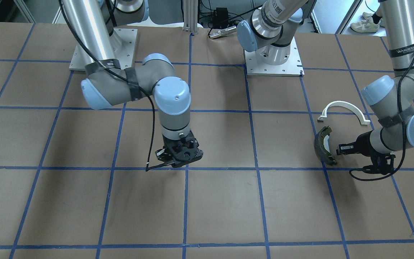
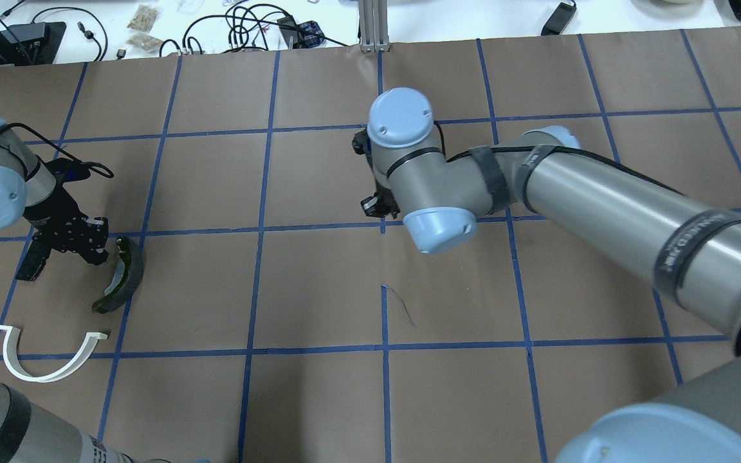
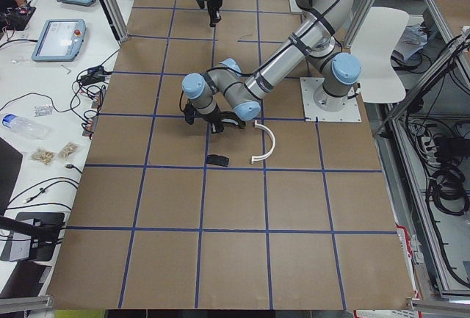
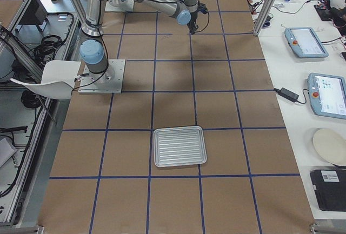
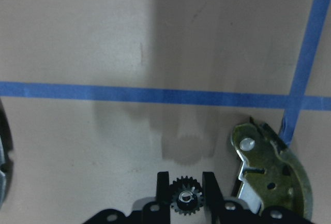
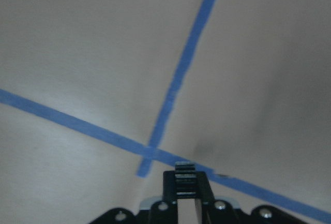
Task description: Place bearing gear from tray to pile
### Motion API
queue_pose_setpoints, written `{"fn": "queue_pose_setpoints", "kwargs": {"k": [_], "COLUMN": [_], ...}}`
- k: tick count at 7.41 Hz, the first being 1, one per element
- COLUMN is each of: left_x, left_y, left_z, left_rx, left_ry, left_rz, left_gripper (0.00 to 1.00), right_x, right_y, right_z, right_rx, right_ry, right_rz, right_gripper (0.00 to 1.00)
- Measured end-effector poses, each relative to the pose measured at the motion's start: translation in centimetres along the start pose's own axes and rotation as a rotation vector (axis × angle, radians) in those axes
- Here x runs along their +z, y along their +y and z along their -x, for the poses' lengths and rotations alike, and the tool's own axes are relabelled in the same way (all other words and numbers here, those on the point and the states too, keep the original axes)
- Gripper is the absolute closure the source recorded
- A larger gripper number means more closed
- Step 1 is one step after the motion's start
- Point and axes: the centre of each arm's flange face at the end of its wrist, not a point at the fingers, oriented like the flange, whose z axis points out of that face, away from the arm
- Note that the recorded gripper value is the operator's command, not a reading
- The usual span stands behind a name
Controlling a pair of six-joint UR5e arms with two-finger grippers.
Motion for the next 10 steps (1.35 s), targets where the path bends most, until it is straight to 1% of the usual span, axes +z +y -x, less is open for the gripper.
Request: {"fn": "queue_pose_setpoints", "kwargs": {"k": [1, 2, 3, 4, 5, 6, 7, 8, 9, 10], "left_x": [0.1, 0.2, 0.2, 0.3, 0.3, 0.2, -0.1, -1.0, -2.6, -4.9], "left_y": [0.1, 0.2, 0.3, 0.5, 0.5, 0.5, 0.6, 0.5, 0.0, -1.1], "left_z": [0.0, 0.3, 0.9, 1.2, 1.4, 1.5, 1.5, 1.4, 0.9, -0.5], "left_rx": [-0.002, -0.008, -0.018, -0.025, -0.028, -0.029, -0.030, -0.029, -0.021, 0.002], "left_ry": [-0.001, 0.000, 0.002, 0.003, 0.004, 0.003, 0.000, -0.007, -0.020, -0.041], "left_rz": [0.000, 0.000, 0.000, 0.000, 0.001, 0.000, -0.005, -0.019, -0.044, -0.082], "left_gripper": [0.92, 0.92, 0.91, 0.63, 0.34, 0.00, 0.00, 0.00, 0.00, 0.00], "right_x": [0.8, 0.9, 1.0, 1.0, 0.1, -1.8, -4.6, -8.1, -11.8, -16.2], "right_y": [0.0, -0.1, 0.0, -0.2, -0.8, -1.5, -2.1, -2.0, -1.2, -0.2], "right_z": [3.6, 5.6, 6.4, 6.0, 4.6, 1.6, -2.7, -8.4, -13.9, -18.7], "right_rx": [0.054, 0.100, 0.134, 0.160, 0.187, 0.197, 0.181, 0.174, 0.205, 0.247], "right_ry": [-0.009, -0.025, -0.042, -0.050, -0.052, -0.049, -0.039, -0.029, -0.029, -0.038], "right_rz": [0.005, 0.006, 0.010, 0.009, -0.003, -0.011, -0.009, -0.002, 0.010, 0.015], "right_gripper": [0.58, 0.01, 0.00, 0.00, 0.00, 0.00, 0.00, 0.00, 0.00, 0.00]}}
